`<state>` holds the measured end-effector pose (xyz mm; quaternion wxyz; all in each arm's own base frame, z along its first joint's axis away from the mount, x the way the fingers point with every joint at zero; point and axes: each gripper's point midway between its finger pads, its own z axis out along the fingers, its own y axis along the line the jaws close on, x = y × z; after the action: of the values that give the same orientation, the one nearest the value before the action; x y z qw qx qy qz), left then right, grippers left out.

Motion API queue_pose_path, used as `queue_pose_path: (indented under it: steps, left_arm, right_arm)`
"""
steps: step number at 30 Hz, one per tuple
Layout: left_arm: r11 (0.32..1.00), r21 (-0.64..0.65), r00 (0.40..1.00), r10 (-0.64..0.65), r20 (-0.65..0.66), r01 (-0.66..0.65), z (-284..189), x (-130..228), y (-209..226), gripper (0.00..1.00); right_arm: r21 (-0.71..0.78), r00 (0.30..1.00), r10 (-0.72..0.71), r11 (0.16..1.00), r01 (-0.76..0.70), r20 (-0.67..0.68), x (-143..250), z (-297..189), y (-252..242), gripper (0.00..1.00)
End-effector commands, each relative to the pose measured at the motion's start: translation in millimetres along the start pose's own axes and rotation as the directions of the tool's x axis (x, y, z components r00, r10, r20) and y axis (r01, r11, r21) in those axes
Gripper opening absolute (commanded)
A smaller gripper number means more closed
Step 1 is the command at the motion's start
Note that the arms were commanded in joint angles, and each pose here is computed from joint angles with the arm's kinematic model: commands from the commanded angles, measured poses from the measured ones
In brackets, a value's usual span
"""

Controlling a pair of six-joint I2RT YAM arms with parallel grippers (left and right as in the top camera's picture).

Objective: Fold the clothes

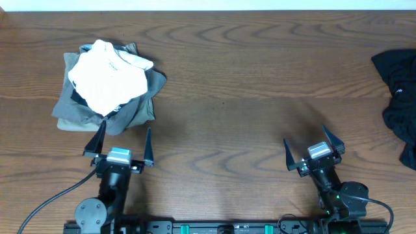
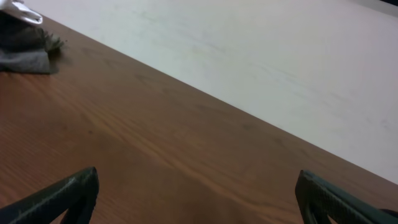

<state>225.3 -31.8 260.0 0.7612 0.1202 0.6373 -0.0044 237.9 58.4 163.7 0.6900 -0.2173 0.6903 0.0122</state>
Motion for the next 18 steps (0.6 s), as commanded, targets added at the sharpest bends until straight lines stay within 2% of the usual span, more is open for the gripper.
queue_pose_path:
  steps: [1, 11, 18]
  left_arm:
    - [1.0, -0.002, 1.0, 0.016, 0.016, -0.015, 2.8, 11.7, -1.6, 0.98]
    - [1.0, 0.001, 0.997, -0.004, -0.077, 0.004, 6.9, 66.1, -8.4, 0.98]
    - [0.999, 0.016, 0.974, -0.027, -0.224, 0.031, 1.4, 102.5, -14.0, 0.98]
  right_arm:
    - [0.004, 1.0, -0.007, 1.0, 0.007, -0.002, 1.0, -0.4, -1.1, 0.99]
    - [0.004, 1.0, -0.007, 1.0, 0.007, -0.002, 1.0, -0.4, -1.1, 0.99]
    - [0.004, 1.0, -0.007, 1.0, 0.007, -0.002, 1.0, -0.4, -1.1, 0.99]
